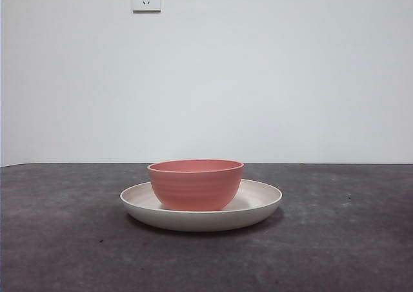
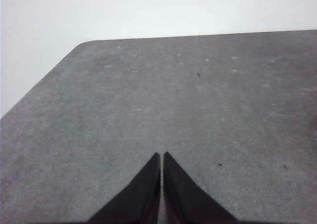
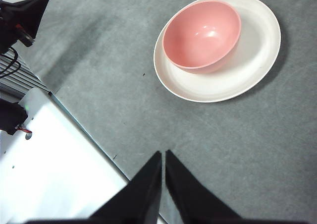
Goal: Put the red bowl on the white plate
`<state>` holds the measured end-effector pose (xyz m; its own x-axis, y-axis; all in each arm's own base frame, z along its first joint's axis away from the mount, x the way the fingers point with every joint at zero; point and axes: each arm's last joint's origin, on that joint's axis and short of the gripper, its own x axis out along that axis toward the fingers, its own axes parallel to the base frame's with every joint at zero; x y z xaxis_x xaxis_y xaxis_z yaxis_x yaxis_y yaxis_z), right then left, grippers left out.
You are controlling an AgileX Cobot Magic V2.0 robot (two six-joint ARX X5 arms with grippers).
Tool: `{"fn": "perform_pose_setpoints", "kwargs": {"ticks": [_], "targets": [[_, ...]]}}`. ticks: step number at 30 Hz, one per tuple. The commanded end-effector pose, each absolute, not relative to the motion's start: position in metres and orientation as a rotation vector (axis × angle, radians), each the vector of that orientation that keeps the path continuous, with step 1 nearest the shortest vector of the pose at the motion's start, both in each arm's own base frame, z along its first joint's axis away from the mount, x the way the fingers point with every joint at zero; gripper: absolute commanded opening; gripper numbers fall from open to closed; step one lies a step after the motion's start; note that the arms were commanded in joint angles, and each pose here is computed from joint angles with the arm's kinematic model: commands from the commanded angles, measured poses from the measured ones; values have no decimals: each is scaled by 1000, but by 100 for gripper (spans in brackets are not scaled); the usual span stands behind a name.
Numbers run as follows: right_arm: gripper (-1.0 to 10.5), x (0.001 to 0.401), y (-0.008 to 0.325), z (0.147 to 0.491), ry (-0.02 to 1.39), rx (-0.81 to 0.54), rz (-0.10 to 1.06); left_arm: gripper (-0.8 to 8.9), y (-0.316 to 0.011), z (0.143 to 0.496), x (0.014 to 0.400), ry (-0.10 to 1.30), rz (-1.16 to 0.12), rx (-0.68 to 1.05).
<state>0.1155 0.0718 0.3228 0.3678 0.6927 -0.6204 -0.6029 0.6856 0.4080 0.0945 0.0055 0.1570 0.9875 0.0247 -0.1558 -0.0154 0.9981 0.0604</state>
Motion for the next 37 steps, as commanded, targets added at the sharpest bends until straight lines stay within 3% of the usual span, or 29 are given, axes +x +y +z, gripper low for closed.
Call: {"fn": "perform_pose_setpoints", "kwargs": {"ticks": [1,24,31,37], "targets": [[6,116,73,328,827,104,853,9,6,150,95,186,25,49],[6,116,73,329,822,96,855,9,6,150,95,186,25,49],[6,122,60,342,533,6,772,9,6,150,95,186,25,48],[6,117,31,329,254,18,581,9,6,151,95,185,25,49]]}}
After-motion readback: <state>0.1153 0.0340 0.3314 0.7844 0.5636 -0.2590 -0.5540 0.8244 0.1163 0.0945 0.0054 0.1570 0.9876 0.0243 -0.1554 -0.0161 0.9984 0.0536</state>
